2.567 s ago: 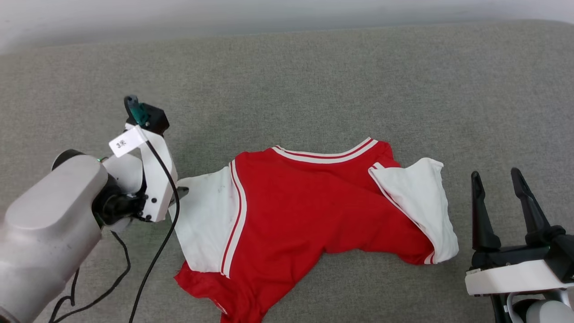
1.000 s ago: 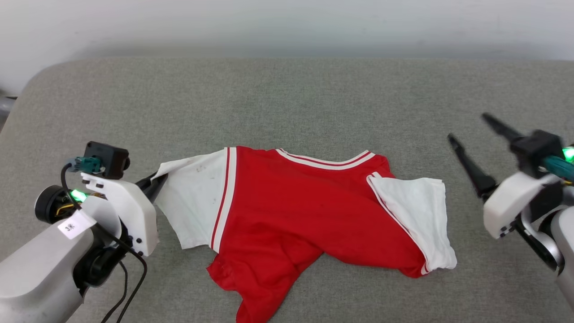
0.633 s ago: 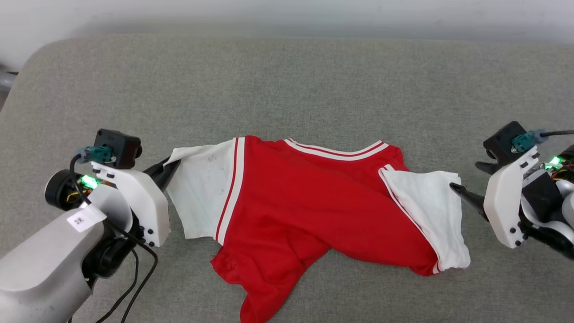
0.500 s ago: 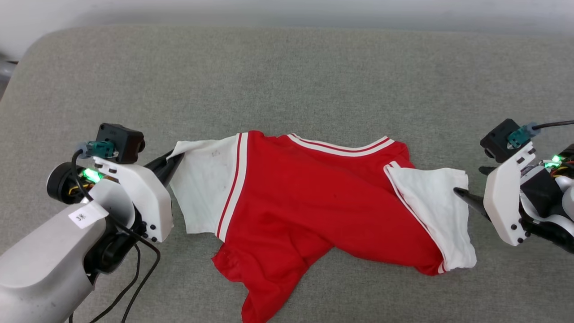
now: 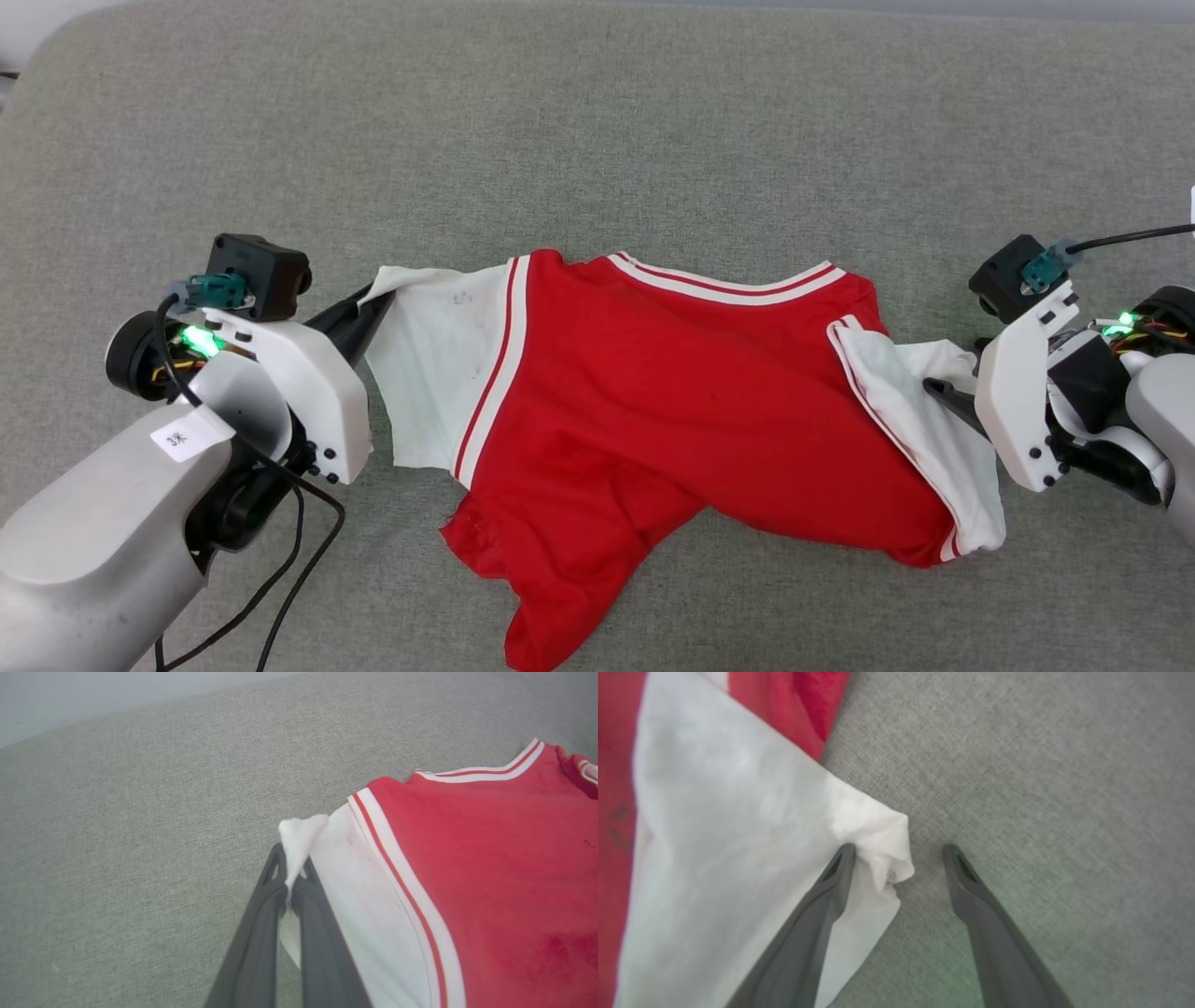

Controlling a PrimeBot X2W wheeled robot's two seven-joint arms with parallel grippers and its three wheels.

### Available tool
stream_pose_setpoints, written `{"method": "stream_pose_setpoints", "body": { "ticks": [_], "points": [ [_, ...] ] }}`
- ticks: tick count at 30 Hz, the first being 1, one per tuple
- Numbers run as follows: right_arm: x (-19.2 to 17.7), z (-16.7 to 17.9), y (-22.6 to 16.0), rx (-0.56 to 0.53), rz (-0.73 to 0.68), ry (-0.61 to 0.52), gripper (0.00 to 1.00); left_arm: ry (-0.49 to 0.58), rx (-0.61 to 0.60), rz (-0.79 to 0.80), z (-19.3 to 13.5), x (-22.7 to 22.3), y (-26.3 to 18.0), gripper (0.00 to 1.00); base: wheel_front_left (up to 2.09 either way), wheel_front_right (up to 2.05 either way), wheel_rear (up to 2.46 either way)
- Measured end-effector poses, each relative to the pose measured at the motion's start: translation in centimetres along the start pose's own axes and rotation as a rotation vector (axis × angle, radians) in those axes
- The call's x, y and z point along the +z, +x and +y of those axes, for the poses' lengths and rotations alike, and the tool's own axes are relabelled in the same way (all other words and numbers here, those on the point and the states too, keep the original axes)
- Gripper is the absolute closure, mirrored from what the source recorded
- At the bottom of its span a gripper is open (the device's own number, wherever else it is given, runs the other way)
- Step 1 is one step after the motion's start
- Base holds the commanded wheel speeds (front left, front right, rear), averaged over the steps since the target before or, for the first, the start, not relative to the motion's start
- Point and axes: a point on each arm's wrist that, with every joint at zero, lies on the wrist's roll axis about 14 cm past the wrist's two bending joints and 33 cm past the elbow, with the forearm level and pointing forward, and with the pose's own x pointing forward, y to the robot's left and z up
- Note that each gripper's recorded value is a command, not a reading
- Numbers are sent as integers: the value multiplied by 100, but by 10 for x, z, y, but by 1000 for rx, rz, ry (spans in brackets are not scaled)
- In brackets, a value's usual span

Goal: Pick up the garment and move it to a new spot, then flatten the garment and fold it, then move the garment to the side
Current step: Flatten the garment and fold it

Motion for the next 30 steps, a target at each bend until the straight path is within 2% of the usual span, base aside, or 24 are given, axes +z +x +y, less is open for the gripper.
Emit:
{"method": "stream_pose_setpoints", "body": {
  "ticks": [1,2,7,13,22,30],
  "points": [
    [0,0,0,0,-4,2,83,0,-1,0,0,0,0,100,0,0,0],
    [1,-1,0,-3,-14,2,100,1,-1,-2,0,1,0,100,0,0,0],
    [10,4,-7,-6,-108,-7,100,13,1,-54,0,13,-3,100,0,0,0],
    [42,-14,-40,-80,-339,10,100,56,4,-183,-4,48,-18,100,0,0,0],
    [93,-41,-125,-211,-695,13,100,150,8,-479,-21,130,-56,100,0,0,0],
    [135,-71,-221,-373,-996,-15,100,240,-13,-725,-45,208,-97,100,0,0,0]
  ]
}}
